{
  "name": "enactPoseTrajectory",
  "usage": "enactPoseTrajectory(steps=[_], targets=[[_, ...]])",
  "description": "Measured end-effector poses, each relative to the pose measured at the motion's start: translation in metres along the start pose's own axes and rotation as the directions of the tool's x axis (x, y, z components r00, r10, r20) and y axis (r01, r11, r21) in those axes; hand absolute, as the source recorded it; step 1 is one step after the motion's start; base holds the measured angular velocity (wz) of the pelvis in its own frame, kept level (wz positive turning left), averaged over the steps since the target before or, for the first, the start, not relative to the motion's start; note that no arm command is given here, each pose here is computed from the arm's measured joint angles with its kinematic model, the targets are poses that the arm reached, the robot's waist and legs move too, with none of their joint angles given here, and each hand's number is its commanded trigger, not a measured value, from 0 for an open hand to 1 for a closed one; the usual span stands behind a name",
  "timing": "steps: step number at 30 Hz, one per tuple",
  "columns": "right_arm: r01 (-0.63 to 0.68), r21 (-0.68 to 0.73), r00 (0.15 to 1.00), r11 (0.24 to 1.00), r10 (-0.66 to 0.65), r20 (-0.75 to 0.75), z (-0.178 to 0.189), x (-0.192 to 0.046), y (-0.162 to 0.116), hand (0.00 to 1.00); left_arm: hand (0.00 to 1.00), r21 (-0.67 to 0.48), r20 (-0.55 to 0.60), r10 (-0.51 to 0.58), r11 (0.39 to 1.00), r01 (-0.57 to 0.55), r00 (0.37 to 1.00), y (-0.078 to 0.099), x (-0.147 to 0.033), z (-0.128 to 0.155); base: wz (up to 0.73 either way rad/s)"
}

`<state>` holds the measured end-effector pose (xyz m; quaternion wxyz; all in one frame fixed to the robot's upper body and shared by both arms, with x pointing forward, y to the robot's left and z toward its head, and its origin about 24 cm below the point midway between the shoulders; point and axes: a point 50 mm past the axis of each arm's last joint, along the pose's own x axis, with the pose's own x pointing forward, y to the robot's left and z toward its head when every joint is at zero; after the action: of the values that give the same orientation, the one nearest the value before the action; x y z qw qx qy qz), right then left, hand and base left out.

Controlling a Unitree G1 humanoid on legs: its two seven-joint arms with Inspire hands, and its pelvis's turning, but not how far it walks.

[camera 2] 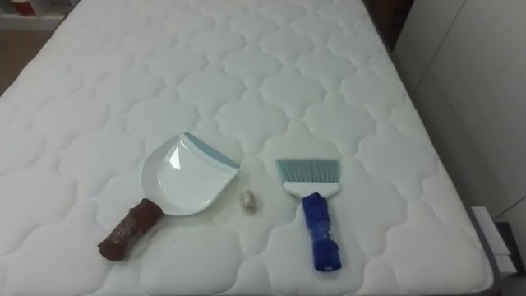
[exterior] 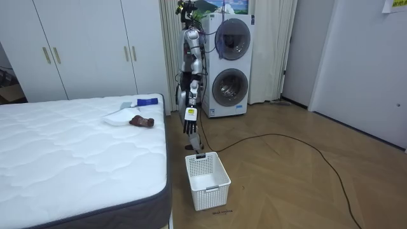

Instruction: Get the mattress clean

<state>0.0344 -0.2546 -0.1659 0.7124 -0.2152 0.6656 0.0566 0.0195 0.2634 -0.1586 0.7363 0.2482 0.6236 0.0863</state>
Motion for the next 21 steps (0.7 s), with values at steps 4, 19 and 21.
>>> enactPoseTrajectory(steps=[4,19,21], targets=[[0.022,-0.005,1.000,1.000,-0.022,0.011,0.000,0.000,-0.001,0.00,0.00,-0.015,0.059,0.082,0.997,-0.081,0.995,0.006,0.000,0.009,0.00],[0.053,-0.005,0.994,0.999,-0.052,0.094,0.010,-0.001,-0.005,0.00,0.00,-0.319,0.444,0.538,0.842,-0.434,0.716,0.065,-0.030,0.105,0.01],[0.052,-0.009,0.994,0.999,-0.051,0.096,0.011,-0.001,-0.006,0.00,0.00,-0.337,0.471,0.549,0.835,-0.434,0.690,0.067,-0.033,0.115,0.00]])
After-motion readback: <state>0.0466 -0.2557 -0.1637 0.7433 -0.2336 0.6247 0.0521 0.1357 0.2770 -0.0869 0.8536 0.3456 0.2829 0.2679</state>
